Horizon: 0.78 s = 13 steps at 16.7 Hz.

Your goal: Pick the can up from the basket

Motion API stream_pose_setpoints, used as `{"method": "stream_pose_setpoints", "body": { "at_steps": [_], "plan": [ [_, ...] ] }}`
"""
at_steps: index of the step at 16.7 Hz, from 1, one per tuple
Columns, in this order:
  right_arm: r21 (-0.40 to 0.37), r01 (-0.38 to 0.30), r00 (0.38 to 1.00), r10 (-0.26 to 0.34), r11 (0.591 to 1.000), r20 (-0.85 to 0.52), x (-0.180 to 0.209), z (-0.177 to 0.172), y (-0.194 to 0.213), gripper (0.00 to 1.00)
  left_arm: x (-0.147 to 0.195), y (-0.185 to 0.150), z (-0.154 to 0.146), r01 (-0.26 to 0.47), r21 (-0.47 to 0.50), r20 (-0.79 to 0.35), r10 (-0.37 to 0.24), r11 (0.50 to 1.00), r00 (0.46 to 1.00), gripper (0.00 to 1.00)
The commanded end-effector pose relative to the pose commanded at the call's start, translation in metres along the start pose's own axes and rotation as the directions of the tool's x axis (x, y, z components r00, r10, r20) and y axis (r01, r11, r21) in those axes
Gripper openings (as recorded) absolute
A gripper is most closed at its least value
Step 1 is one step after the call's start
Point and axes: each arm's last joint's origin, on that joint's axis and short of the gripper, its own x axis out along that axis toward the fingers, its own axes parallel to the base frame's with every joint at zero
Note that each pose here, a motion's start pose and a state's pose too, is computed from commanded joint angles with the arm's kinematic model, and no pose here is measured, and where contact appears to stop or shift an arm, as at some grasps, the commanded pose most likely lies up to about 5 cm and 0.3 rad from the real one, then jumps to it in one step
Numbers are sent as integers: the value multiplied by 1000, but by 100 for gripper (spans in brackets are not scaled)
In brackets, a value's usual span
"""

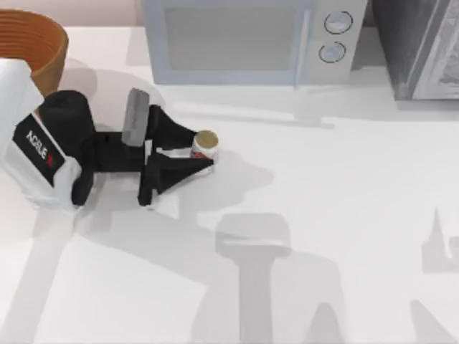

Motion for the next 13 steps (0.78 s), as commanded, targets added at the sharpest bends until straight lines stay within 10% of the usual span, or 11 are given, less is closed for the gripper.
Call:
{"method": "stream_pose_setpoints", "body": {
  "at_steps": [7, 13],
  "plan": [
    [0, 0, 1000, 0, 1000, 0, 0, 0, 0, 100, 0, 0, 0, 0, 0, 0, 0, 1000, 1000, 98],
    [0, 0, 1000, 0, 1000, 0, 0, 0, 0, 100, 0, 0, 0, 0, 0, 0, 0, 1000, 1000, 100]
  ]
}}
